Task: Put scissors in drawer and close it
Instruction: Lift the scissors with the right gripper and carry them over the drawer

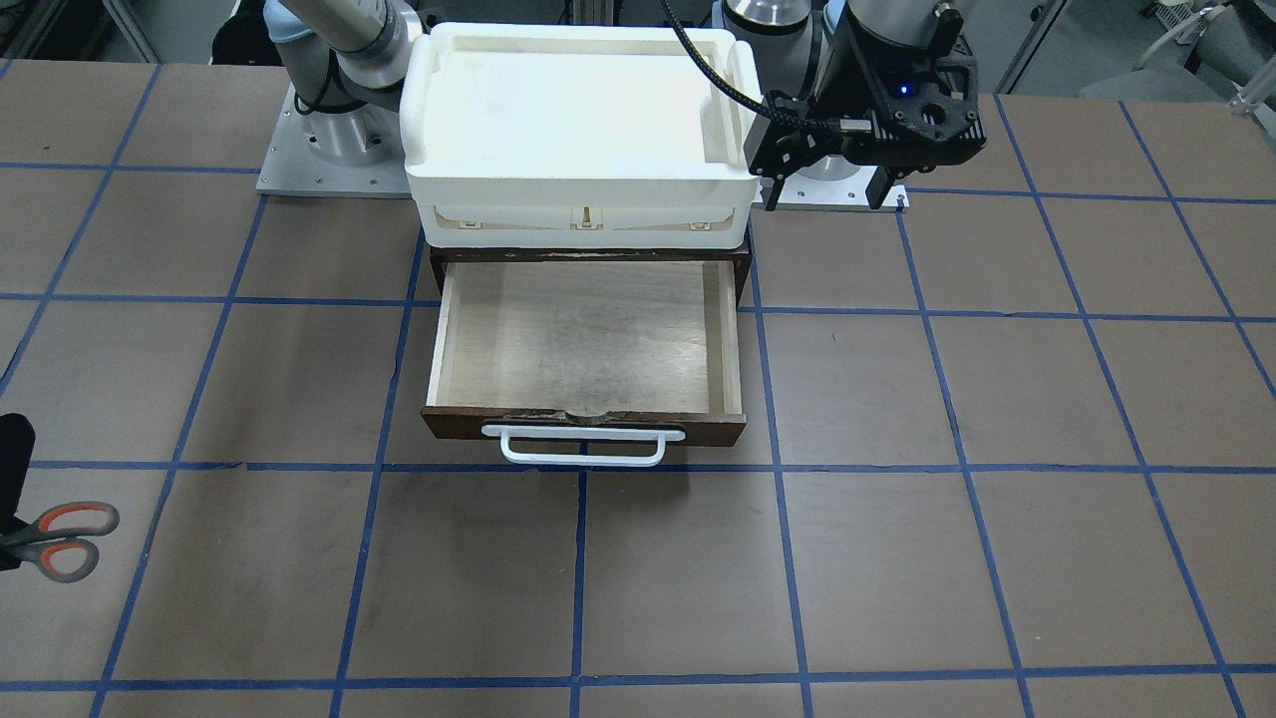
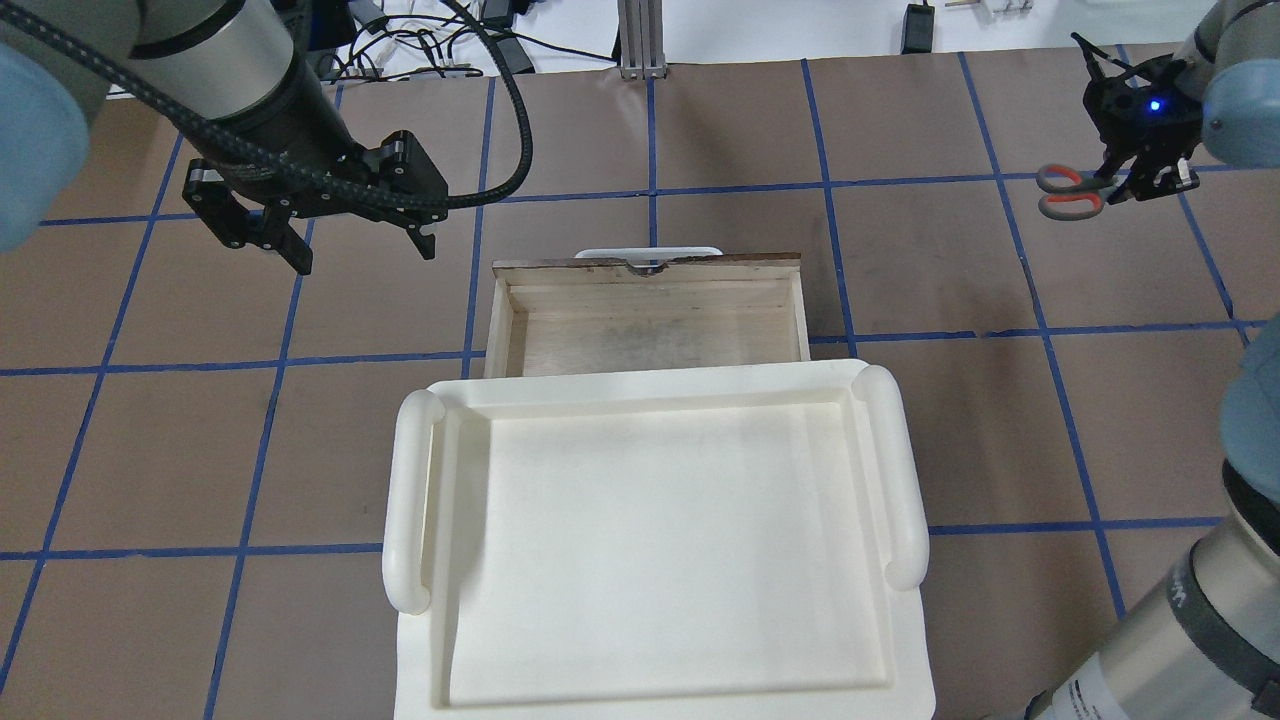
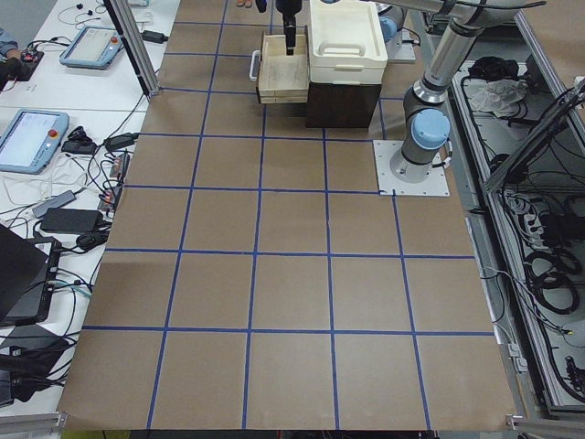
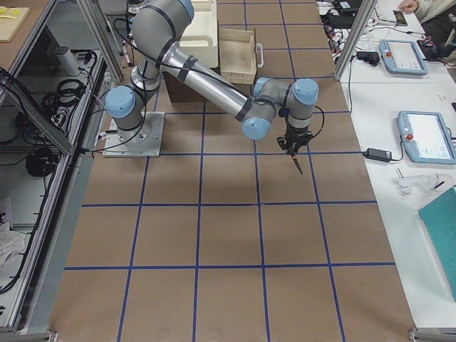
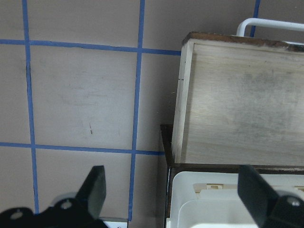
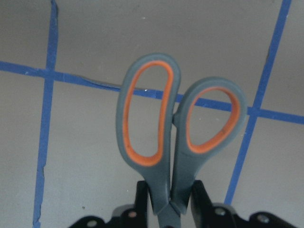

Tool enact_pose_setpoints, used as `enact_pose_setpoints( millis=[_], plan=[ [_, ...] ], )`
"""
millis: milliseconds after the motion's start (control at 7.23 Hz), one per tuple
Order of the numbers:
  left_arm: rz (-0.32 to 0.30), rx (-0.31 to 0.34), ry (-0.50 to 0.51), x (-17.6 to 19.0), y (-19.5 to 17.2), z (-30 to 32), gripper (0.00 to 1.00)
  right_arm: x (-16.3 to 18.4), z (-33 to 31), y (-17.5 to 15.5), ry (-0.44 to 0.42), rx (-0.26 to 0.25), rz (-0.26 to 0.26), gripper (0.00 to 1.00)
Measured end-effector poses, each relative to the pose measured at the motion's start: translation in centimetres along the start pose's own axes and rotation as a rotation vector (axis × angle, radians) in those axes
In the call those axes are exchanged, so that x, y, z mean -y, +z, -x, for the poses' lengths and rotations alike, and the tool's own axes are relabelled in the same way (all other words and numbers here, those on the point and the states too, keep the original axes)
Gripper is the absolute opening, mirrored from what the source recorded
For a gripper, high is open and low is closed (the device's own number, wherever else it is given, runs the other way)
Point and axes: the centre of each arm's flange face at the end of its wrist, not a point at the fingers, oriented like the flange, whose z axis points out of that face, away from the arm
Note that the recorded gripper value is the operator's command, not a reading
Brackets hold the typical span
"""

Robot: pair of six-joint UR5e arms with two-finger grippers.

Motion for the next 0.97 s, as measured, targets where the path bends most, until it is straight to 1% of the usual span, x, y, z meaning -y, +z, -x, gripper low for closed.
enact_pose_setpoints(
  millis=[277, 415, 553, 691, 968],
  plan=[
    [0.000, 0.000, 0.000, 0.0, 0.0, 0.0, 1.00, 7.7, -0.2, -7.2, -0.007, -0.008, -0.004, 0.00],
    [0.001, 0.000, 0.000, 0.0, 0.0, 0.0, 1.00, 12.4, -0.1, -10.1, -0.008, -0.007, -0.009, 0.00],
    [0.002, 0.000, 0.000, 0.0, 0.0, 0.0, 1.00, 17.4, 0.1, -12.2, 0.015, -0.005, -0.013, 0.00],
    [0.002, 0.000, 0.000, 0.0, 0.0, 0.0, 1.00, 22.3, 0.5, -13.8, 0.053, -0.002, -0.018, 0.00],
    [0.001, 0.000, 0.000, 0.0, 0.0, 0.0, 1.00, 31.4, 1.4, -15.0, 0.137, 0.018, -0.031, 0.00]
  ],
)
